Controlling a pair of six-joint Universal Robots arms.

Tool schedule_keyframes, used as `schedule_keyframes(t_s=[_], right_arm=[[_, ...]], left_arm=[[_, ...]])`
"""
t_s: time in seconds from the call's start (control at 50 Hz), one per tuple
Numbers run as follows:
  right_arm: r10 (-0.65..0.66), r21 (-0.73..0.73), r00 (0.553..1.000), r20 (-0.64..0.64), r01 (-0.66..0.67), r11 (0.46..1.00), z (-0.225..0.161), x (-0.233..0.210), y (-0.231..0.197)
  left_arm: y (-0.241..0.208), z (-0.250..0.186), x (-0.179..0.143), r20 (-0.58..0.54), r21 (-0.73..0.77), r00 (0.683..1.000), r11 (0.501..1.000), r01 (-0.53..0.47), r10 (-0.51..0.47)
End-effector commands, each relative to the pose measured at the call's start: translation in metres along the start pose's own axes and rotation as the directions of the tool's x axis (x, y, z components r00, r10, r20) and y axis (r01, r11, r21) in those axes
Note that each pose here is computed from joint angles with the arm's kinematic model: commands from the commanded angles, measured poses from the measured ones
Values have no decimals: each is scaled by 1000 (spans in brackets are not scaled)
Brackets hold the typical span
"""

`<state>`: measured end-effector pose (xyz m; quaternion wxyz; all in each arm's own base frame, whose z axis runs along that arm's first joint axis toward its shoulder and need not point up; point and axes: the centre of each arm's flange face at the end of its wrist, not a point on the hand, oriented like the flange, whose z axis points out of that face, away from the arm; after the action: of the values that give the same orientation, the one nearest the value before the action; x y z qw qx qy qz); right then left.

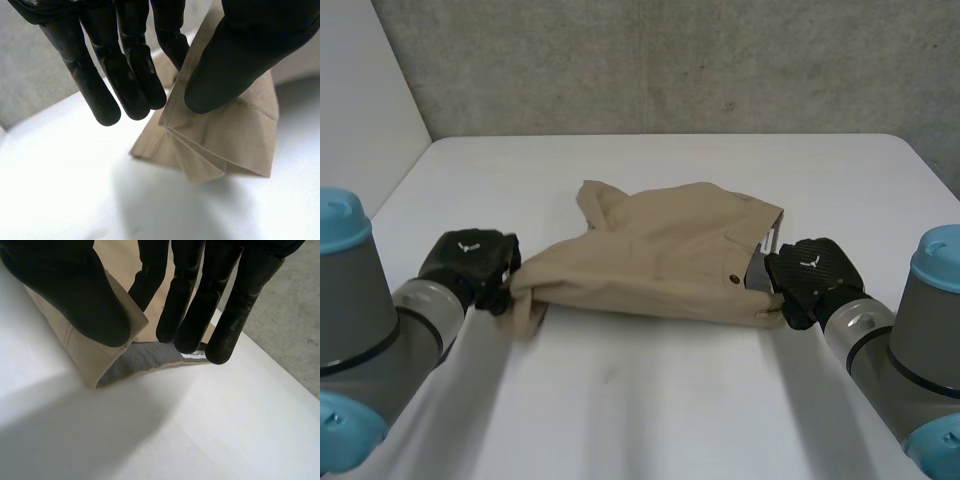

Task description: Fold the shorts.

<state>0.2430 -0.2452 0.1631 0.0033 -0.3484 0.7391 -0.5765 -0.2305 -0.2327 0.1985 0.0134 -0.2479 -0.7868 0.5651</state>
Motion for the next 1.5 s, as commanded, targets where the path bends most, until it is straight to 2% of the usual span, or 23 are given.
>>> schedule_keyframes(t_s=[0.02,0.16,0.32,0.56,0.7,0.8,0.88,1.16,1.24,1.34,1.46,1.5], right_arm=[[-96,-54,995,25,97,994,-8,0,0],[-56,-83,997,44,59,995,-13,1,-2],[88,-115,994,58,-81,990,-26,4,-15],[100,-95,971,218,-81,992,-43,-21,-9],[80,-83,964,252,-61,995,-38,-39,6],[62,-21,971,232,-59,998,-29,-43,10],[63,-27,969,237,-58,998,-22,-46,16],[66,-37,966,249,-59,998,-5,-49,22],[80,-8,972,222,-80,997,0,-42,13],[149,111,979,140,-165,980,0,-24,-14],[208,104,977,54,-213,972,0,-11,-14],[208,91,977,44,-211,973,-2,-12,-11]], left_arm=[[19,-7,12,-21,7,941,941,-337,337],[18,-17,32,-50,70,930,930,-361,365],[19,-21,40,-70,78,925,927,-367,373],[18,-12,30,-35,67,938,937,-342,345],[13,-4,21,-10,66,961,959,-274,275],[12,4,13,8,59,976,974,-218,218],[11,9,8,22,55,979,978,-203,202],[12,14,4,32,44,980,979,-197,195],[15,8,10,5,39,979,978,-205,205],[6,-9,15,-8,65,976,974,-219,220],[0,-25,0,28,37,984,984,-176,175],[2,-34,-5,27,3,993,994,-112,112]])
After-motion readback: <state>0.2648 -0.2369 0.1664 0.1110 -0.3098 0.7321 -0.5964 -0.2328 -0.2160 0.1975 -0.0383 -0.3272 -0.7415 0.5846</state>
